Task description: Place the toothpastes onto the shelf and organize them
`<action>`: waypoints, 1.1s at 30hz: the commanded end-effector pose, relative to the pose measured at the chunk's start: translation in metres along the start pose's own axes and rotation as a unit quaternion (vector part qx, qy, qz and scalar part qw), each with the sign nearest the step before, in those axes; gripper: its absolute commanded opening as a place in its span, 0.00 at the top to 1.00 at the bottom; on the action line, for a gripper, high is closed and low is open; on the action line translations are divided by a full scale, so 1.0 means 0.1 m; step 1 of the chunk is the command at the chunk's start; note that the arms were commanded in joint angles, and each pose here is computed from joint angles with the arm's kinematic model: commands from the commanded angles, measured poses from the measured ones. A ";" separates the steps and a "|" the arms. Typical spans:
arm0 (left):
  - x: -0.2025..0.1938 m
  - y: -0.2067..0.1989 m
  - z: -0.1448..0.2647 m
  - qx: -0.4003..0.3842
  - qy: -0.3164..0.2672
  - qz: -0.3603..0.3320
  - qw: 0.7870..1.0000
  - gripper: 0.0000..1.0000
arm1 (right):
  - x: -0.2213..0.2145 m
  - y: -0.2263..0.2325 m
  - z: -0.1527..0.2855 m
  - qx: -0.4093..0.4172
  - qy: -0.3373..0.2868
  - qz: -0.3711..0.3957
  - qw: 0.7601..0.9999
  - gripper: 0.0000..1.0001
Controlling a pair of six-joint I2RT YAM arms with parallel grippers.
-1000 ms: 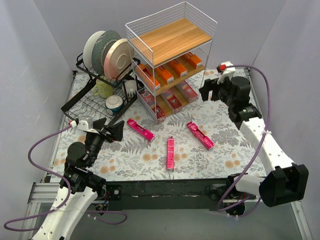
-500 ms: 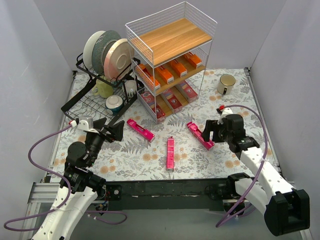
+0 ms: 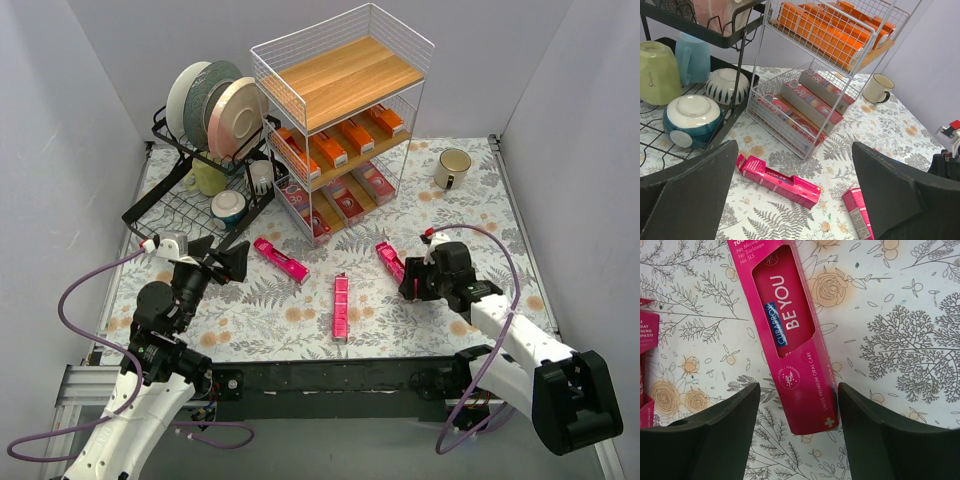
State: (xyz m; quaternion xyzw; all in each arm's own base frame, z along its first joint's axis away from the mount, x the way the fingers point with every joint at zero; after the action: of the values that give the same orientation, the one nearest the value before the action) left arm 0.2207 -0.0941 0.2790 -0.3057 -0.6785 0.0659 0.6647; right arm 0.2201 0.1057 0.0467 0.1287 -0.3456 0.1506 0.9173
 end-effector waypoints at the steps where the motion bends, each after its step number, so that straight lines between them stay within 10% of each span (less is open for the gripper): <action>1: 0.13 -0.07 0.02 -0.010 -0.014 -0.006 1.000 0.02 | 0.18 0.07 -0.07 -0.011 -0.033 0.011 0.999 0.33; 22: 0.16 -0.07 0.04 -0.008 -0.021 -0.006 1.000 0.02 | 0.23 0.64 -0.41 -0.027 -0.063 0.128 0.989 0.54; 33: 0.15 -0.06 0.04 -0.007 -0.020 -0.006 1.000 0.02 | 0.12 0.67 -0.52 -0.007 -0.110 0.147 0.983 0.35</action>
State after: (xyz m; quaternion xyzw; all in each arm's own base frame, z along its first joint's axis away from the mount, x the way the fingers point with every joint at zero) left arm 0.2195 -0.0935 0.2807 -0.3067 -0.6809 0.0658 0.6617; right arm 0.2408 0.1861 0.0274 0.0726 -0.4349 0.2604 0.8590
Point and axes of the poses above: each gripper's point midway between its finger pads, its own z axis back along the fingers, its own y axis along the line the jaws close on, x = y × z, the point moved 1 cm from there along z, back along the fingers, and after that the axes turned 11 degrees about z, right-handed, at the moved point
